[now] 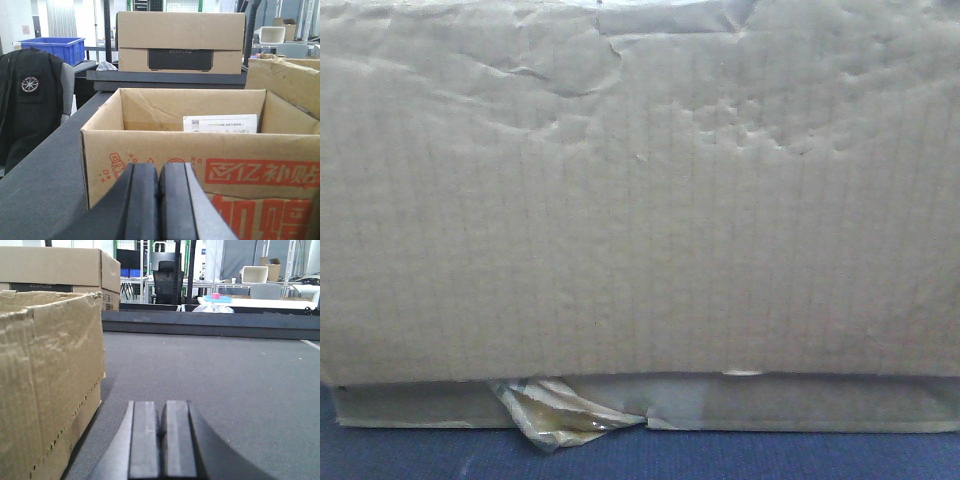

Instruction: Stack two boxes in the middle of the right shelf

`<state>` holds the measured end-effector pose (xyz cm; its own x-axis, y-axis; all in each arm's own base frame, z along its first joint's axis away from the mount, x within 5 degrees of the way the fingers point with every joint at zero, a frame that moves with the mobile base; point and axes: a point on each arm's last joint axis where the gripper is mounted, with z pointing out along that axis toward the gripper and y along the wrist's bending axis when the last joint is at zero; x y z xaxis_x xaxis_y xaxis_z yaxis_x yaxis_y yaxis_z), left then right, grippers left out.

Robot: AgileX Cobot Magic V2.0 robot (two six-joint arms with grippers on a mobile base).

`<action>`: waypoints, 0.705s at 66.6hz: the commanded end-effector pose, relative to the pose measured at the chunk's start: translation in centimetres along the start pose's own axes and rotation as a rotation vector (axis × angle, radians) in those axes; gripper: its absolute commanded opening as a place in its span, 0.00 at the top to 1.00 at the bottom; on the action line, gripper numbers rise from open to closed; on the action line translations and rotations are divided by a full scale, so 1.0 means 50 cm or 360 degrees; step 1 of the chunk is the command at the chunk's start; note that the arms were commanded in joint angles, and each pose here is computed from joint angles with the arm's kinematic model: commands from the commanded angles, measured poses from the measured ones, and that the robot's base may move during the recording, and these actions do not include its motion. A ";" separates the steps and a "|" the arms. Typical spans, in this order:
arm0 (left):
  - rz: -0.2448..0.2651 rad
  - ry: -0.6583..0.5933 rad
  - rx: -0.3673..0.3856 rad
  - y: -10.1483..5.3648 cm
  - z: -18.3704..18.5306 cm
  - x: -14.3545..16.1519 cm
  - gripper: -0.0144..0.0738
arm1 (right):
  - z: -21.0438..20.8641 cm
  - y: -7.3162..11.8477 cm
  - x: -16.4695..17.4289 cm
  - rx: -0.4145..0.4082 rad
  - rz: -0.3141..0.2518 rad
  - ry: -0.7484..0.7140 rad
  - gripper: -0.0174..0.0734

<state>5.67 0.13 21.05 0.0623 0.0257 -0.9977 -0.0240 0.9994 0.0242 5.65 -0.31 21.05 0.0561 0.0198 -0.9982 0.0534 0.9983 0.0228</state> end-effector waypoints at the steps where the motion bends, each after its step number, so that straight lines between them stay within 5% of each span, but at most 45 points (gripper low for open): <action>1: 0.0000 -0.0038 -0.0009 0.001 -0.001 -0.005 0.96 | -0.001 0.000 -0.005 0.0003 -0.0006 -0.0043 0.99; 33: 0.0001 -0.0040 -0.0009 0.001 -0.001 -0.006 0.96 | -0.001 0.000 -0.005 0.0003 -0.0006 -0.0043 0.99; 41: -0.0003 0.0053 -0.0020 0.003 -0.011 -0.053 0.96 | -0.001 0.000 -0.005 0.0003 -0.0006 -0.0043 0.99; 47: 0.0079 0.0181 -0.0056 0.009 -0.022 -0.097 0.96 | -0.001 0.000 -0.005 0.0003 -0.0006 -0.0043 0.99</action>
<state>4.79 0.24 24.05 -0.0037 0.0369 -0.9993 -0.0365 0.9986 0.0370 5.65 -0.31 21.05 0.0561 0.0198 -0.9982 0.0534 0.9983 0.0228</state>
